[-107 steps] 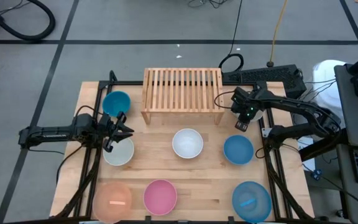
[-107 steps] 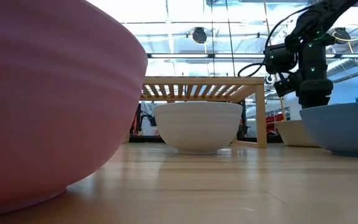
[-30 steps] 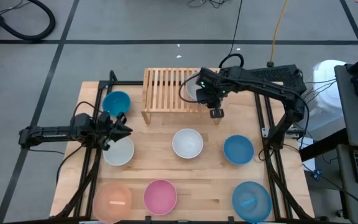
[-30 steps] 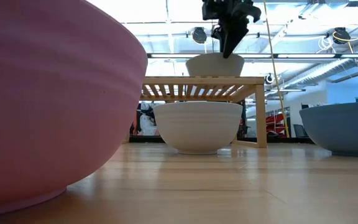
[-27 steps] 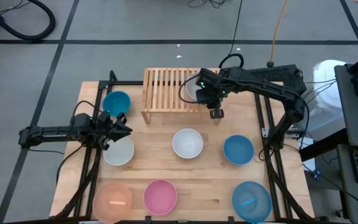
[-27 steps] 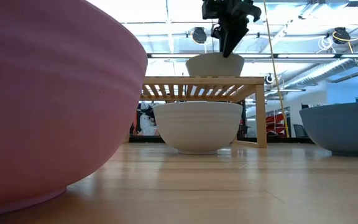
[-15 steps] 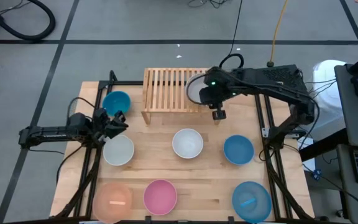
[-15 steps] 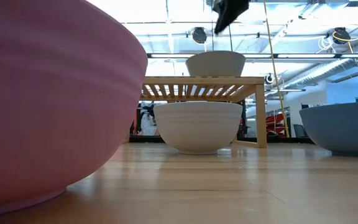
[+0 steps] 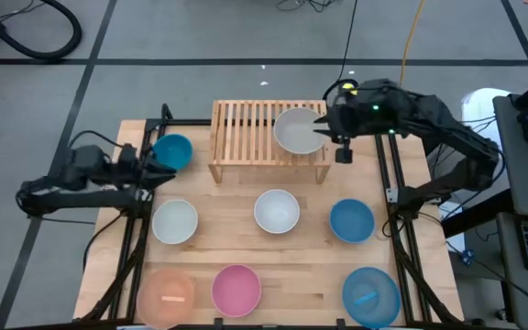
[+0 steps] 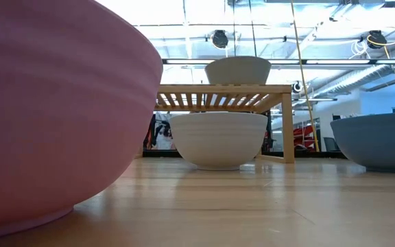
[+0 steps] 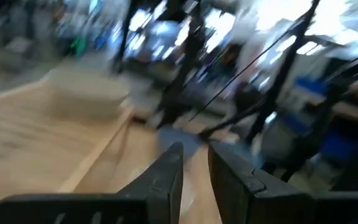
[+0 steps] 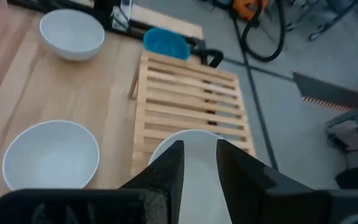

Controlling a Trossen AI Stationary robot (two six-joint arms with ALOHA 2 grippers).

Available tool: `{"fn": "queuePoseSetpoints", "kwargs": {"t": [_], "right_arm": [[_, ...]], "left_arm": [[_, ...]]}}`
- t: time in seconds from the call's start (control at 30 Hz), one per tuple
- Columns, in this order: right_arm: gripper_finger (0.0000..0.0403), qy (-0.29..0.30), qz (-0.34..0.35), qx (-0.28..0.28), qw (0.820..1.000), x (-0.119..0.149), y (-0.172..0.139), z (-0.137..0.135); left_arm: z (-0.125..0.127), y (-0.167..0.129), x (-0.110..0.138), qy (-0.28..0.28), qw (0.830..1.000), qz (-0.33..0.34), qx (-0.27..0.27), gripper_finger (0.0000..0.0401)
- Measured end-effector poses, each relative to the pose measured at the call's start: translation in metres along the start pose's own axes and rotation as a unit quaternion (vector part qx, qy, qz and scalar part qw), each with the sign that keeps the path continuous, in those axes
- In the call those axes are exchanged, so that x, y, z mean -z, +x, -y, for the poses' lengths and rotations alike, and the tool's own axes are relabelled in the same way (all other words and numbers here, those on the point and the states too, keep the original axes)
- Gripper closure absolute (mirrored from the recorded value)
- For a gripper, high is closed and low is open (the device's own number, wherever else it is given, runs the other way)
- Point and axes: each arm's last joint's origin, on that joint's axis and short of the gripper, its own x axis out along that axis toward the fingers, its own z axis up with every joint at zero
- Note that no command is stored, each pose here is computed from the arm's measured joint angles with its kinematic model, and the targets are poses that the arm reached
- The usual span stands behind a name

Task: Place and stack bowls onto a shelf
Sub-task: Put the small left white bowl on the shelf

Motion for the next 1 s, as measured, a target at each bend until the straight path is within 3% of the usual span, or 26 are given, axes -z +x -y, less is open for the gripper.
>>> {"fn": "queuePoseSetpoints", "kwargs": {"t": [0.17, 0.33, 0.5, 0.6, 0.73, 1.0], "right_arm": [[0.0314, -0.001, 0.019, 0.009, 1.000, 0.001, -0.015, 0.001], [0.0314, -0.008, 0.026, 0.012, 1.000, 0.002, -0.022, 0.001], [0.0314, -0.021, 0.029, 0.013, 0.999, 0.002, -0.025, 0.001], [0.0314, -0.033, 0.030, 0.013, 0.999, 0.002, -0.025, 0.001], [0.0314, -0.056, 0.030, 0.014, 0.998, 0.002, -0.025, 0.001], [0.0314, -0.075, 0.035, 0.017, 0.996, 0.001, -0.025, 0.001]], "left_arm": [[0.005, -0.012, -0.022, -0.034, 0.985, -0.149, -0.085, 0.0320], [0.004, -0.005, -0.020, -0.110, 0.931, -0.309, -0.161, 0.0320], [0.000, 0.010, -0.010, -0.124, 0.873, -0.422, -0.211, 0.0320], [-0.003, 0.022, -0.003, -0.140, 0.846, -0.464, -0.222, 0.0320], [-0.004, 0.038, 0.003, -0.176, 0.822, -0.492, -0.229, 0.0320], [-0.008, 0.059, 0.009, -0.181, 0.796, -0.523, -0.246, 0.0320]]}}
